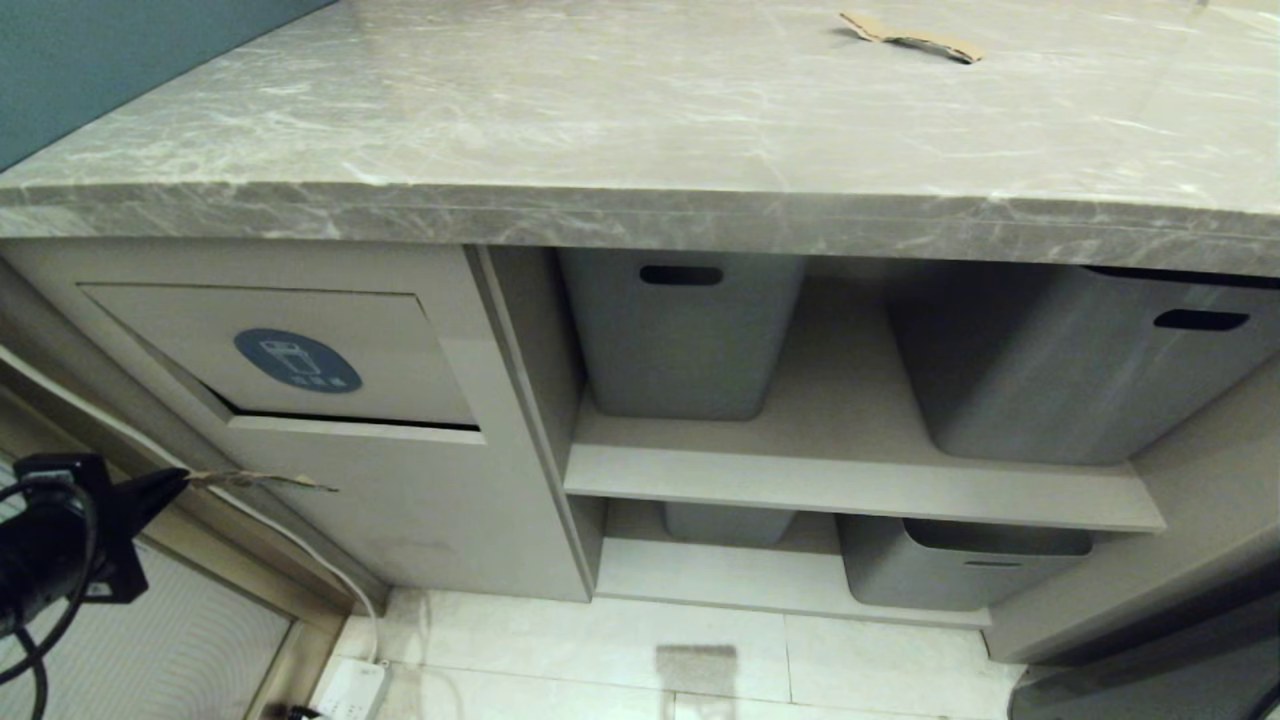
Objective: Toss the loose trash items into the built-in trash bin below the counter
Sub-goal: Put the garbage in the trash can
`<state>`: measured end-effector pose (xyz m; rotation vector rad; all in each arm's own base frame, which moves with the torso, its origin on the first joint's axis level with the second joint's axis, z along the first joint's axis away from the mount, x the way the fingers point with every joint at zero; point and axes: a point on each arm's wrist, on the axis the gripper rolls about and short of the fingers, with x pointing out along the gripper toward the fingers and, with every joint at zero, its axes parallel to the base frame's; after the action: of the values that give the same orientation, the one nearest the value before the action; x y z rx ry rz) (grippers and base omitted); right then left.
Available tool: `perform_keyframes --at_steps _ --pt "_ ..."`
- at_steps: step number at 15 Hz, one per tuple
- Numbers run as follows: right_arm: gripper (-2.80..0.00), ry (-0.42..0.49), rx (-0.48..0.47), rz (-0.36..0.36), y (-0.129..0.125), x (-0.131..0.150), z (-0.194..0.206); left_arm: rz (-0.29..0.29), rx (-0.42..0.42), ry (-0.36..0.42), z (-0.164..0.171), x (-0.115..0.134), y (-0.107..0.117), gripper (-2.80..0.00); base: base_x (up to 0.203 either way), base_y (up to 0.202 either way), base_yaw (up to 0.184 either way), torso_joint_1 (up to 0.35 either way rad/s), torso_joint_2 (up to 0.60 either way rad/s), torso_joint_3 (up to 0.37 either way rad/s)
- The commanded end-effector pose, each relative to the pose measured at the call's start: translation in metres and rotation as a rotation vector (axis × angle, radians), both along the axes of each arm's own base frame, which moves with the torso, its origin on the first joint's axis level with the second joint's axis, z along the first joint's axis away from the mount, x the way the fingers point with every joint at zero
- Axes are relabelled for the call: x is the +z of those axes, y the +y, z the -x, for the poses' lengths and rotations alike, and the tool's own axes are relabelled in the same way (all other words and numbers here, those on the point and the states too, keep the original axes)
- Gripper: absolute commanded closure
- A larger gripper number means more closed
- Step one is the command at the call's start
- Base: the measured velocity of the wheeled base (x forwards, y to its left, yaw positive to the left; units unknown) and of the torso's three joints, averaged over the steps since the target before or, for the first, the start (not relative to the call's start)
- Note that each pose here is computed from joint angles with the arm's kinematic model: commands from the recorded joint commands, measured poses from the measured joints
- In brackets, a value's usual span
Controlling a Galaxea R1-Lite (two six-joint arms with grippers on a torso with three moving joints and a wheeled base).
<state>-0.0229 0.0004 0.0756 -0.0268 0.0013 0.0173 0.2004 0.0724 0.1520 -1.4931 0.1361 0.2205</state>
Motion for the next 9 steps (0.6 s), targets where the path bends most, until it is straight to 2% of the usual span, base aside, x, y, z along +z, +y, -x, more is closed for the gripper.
perform_keyframes --at_steps 1,2,5,9 --pt "0.0 0.001 0.001 0.001 0.0 0.0 0.0 0.031 -0.002 -0.028 -0.009 0.003 0.001 0.0 0.0 0.0 0.0 0.0 0.0 0.0" --pt "0.0 0.0 0.001 0.0 0.0 0.0 0.0 0.052 -0.004 -0.061 -0.014 0.007 0.001 0.0 0.0 0.0 0.0 0.0 0.0 0.0" --pt "0.0 0.0 0.0 0.001 0.0 0.0 0.0 0.056 -0.024 -0.076 -0.023 0.007 0.0 0.0 0.0 0.0 0.0 0.0 0.0 0.0" --pt "0.0 0.002 0.0 0.0 0.0 0.0 0.0 0.06 -0.027 -0.066 -0.054 0.002 0.009 0.0 0.0 0.0 0.0 0.0 0.0 0.0"
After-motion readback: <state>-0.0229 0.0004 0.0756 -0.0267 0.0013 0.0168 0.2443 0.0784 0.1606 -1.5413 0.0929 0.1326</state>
